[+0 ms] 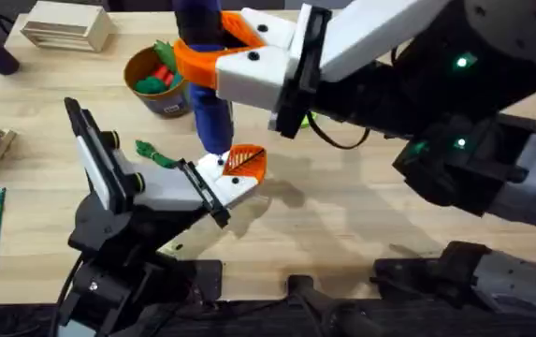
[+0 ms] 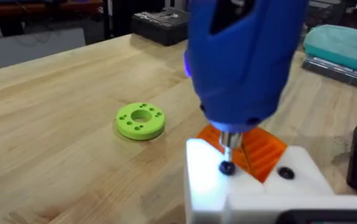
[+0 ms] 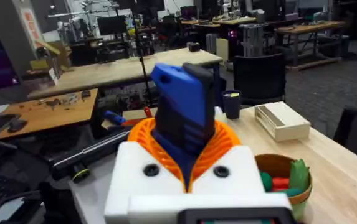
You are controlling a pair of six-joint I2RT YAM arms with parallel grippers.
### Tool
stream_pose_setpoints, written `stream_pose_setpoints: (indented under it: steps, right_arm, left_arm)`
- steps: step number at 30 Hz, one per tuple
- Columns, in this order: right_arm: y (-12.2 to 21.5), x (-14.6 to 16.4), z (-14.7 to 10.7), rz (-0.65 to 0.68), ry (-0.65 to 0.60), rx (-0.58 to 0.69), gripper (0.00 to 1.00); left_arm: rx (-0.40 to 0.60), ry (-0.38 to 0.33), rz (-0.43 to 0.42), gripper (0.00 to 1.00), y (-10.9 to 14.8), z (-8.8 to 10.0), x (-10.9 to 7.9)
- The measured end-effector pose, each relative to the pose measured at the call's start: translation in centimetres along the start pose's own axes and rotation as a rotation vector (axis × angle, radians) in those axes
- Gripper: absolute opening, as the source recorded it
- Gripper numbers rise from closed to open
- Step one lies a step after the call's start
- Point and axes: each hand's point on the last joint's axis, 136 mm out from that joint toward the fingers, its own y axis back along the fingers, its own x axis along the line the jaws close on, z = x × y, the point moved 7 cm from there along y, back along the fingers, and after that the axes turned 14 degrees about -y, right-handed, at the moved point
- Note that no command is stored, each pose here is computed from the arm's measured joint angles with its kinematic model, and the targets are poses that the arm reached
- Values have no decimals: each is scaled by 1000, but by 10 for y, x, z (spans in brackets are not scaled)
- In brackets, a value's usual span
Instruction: Pick up the gripper from the table and insert it into the empty holder that is missing its gripper. Then pick up a screw, insert it into the mounting hole, and use the screwdriver to tighten it. Finally, clean up the table by picking up the vegetable and placing it into the bucket.
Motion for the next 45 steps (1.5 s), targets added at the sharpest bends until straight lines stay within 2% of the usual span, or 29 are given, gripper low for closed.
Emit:
stream_pose_setpoints:
  steps: [39, 42, 43, 45]
  right_arm:
    - [-3, -4, -5, -5, -28, 11, 29]
    - [-4, 0, 5, 25, 6, -53, 29]
    - [-1, 6, 22, 63, 53, -150, 29]
    - [1, 6, 30, 68, 60, -183, 29]
  left_arm:
    - [0, 0, 1, 7, 0, 0, 0]
    - [0, 0, 1, 7, 0, 0, 0]
    - [0, 0, 1, 7, 0, 0, 0]
    - [0, 0, 1, 7, 0, 0, 0]
